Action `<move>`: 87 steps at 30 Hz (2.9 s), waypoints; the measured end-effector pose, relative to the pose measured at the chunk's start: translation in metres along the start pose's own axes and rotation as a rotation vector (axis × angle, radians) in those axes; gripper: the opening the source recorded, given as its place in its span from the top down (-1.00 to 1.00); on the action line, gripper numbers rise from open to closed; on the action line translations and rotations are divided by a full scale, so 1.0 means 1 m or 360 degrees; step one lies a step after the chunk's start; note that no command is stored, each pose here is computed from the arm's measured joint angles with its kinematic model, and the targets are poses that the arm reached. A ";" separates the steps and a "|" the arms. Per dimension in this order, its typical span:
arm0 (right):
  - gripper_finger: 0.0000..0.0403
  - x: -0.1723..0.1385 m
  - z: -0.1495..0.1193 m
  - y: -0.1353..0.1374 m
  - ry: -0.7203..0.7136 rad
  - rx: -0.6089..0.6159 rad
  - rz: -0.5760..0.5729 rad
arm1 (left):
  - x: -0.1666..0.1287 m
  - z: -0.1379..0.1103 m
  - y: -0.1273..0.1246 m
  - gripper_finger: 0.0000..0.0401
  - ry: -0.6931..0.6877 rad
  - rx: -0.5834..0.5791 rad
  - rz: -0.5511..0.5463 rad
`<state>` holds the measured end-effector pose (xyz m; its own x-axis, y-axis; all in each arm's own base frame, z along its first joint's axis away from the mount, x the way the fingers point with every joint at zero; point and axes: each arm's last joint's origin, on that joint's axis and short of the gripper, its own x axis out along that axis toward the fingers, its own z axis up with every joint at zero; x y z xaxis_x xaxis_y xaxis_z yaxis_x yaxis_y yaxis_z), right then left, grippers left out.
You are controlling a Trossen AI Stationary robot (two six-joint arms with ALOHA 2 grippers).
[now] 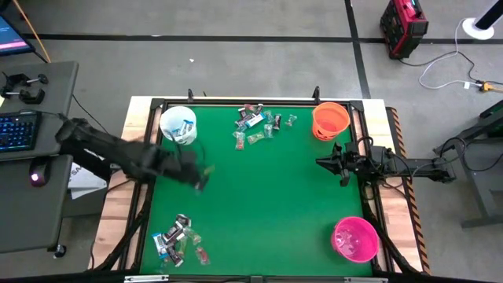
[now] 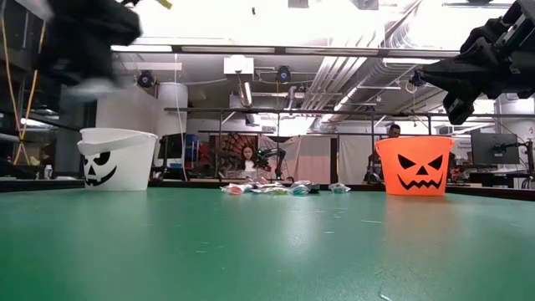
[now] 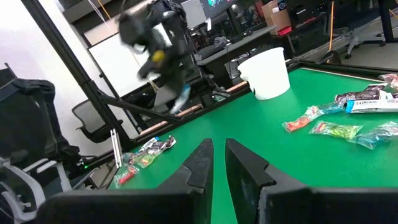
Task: Sort candy by brand, put in halloween buckets
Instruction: Put the white chocolate bar into the white bucket
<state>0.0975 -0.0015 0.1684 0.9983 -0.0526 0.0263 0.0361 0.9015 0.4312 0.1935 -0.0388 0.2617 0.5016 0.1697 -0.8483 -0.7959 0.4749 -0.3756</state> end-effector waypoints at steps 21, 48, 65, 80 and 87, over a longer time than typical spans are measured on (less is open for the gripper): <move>0.83 0.000 0.000 0.000 0.0001 0.0000 0.0000 | -0.016 0.128 0.091 0.65 -0.0552 -0.0001 0.0784; 0.83 0.000 0.000 0.000 0.0000 0.0000 -0.0001 | 0.052 0.184 0.048 0.00 -0.0275 0.0077 0.0128; 0.83 0.000 0.000 0.000 0.0001 0.0000 0.0000 | 0.182 0.278 -0.006 0.01 0.0059 0.0429 0.0111; 0.83 0.000 0.000 0.000 0.0000 0.0000 -0.0001 | 0.243 0.264 0.014 0.01 0.0177 0.0428 0.0365; 0.83 0.000 0.000 0.000 0.0001 0.0000 0.0000 | 0.244 0.262 0.011 0.10 0.0197 0.0568 0.0350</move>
<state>0.0975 -0.0015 0.1682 0.9983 -0.0524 0.0258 0.0362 0.9015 0.4312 0.3963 0.2344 0.1484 0.2713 0.2058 -0.9402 -0.7012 0.7115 -0.0466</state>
